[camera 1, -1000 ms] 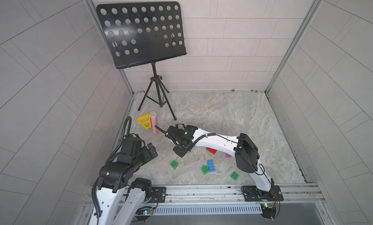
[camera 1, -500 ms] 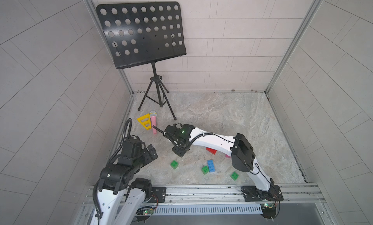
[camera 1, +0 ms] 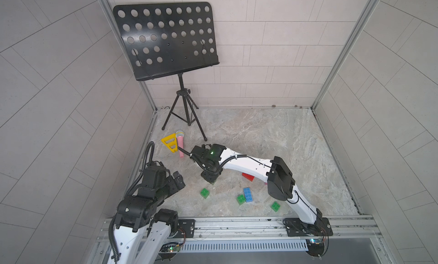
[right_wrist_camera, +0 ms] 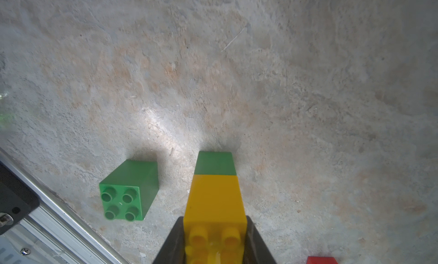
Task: Assemble the letter r with lego
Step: Assemble the lego brick with the lego brick, then pick up the lego brick from the center of the board.
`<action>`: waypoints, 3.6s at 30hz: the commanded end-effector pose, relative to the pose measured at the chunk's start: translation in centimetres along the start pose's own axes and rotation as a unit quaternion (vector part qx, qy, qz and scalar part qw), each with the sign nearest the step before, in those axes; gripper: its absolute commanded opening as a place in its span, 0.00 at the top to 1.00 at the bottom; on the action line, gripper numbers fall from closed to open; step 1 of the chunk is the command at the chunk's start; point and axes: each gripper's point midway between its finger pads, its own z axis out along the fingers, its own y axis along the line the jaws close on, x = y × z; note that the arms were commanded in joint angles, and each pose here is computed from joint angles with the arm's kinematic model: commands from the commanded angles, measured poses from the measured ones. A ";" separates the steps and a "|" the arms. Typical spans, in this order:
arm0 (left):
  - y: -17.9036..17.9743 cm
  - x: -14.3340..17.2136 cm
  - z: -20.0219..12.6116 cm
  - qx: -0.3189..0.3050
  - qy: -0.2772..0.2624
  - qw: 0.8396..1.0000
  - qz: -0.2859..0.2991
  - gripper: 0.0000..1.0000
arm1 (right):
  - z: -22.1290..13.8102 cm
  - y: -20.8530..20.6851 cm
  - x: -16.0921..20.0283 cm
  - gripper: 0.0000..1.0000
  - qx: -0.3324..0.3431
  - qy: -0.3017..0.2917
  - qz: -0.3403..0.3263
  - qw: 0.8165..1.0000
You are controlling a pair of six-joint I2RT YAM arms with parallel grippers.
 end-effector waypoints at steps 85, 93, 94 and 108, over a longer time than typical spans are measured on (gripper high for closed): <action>-0.9 0.4 0.9 0.018 0.019 1.000 0.012 0.00 | -8.4 -8.2 7.4 0.41 0.048 -0.100 0.175 0.978; -3.1 0.3 0.7 0.064 0.036 0.996 0.041 0.00 | -7.3 -11.7 12.6 0.45 0.038 -0.075 0.246 0.966; -3.4 0.2 0.7 0.070 0.039 0.996 0.046 0.00 | -6.8 -11.8 13.4 0.45 0.021 -0.072 0.258 0.963; -4.6 2.4 2.1 0.097 0.103 0.986 0.089 0.00 | -0.9 -9.4 18.3 0.45 -0.061 -0.011 0.366 0.929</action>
